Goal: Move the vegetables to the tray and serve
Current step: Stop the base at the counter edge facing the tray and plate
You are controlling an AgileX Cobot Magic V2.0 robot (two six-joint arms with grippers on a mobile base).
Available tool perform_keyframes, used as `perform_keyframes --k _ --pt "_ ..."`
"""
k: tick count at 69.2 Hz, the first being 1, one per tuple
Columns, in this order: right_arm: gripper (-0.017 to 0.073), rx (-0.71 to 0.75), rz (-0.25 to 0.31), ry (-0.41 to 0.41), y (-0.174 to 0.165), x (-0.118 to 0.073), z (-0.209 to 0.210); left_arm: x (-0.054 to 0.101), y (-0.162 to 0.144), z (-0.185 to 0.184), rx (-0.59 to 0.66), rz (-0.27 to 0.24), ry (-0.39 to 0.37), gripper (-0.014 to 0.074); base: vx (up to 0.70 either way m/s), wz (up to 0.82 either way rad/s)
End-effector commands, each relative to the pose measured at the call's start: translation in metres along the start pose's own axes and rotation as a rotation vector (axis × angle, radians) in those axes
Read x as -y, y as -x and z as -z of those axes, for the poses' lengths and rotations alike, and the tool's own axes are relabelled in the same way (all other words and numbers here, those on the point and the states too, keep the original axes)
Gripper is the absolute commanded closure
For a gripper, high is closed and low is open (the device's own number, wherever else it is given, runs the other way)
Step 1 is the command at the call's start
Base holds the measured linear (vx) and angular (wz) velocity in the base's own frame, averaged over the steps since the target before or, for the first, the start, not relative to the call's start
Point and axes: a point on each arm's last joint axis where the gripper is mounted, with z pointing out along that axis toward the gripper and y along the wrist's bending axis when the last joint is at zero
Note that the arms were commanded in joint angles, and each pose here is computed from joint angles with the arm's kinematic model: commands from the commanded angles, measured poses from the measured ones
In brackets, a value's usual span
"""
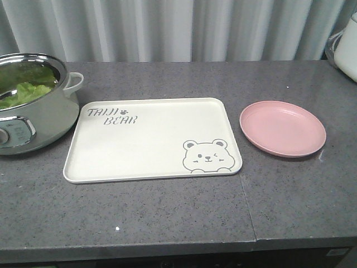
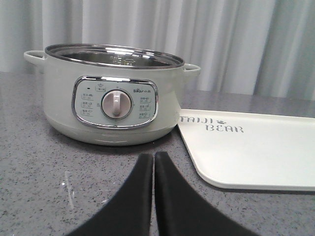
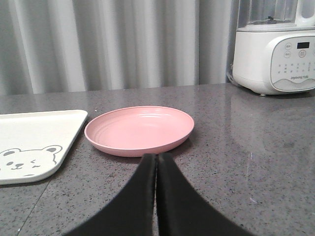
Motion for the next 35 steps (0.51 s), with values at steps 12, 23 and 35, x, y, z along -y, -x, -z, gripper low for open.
perform_keyframes --k 12,23,35 --pt "0.056 0.073 0.014 0.01 0.005 -0.0011 0.0002 0.0005 0.0035 0.0009 0.072 0.006 -0.013 0.06 0.01 0.02" --pt "0.056 0.073 0.014 0.01 0.005 -0.0011 0.0002 0.0005 0.0035 0.0009 0.072 0.006 -0.013 0.06 0.02 0.03" --pt "0.056 0.073 0.014 0.01 0.005 -0.0011 0.0002 0.0005 0.0035 0.0009 0.072 0.006 -0.013 0.06 0.01 0.03"
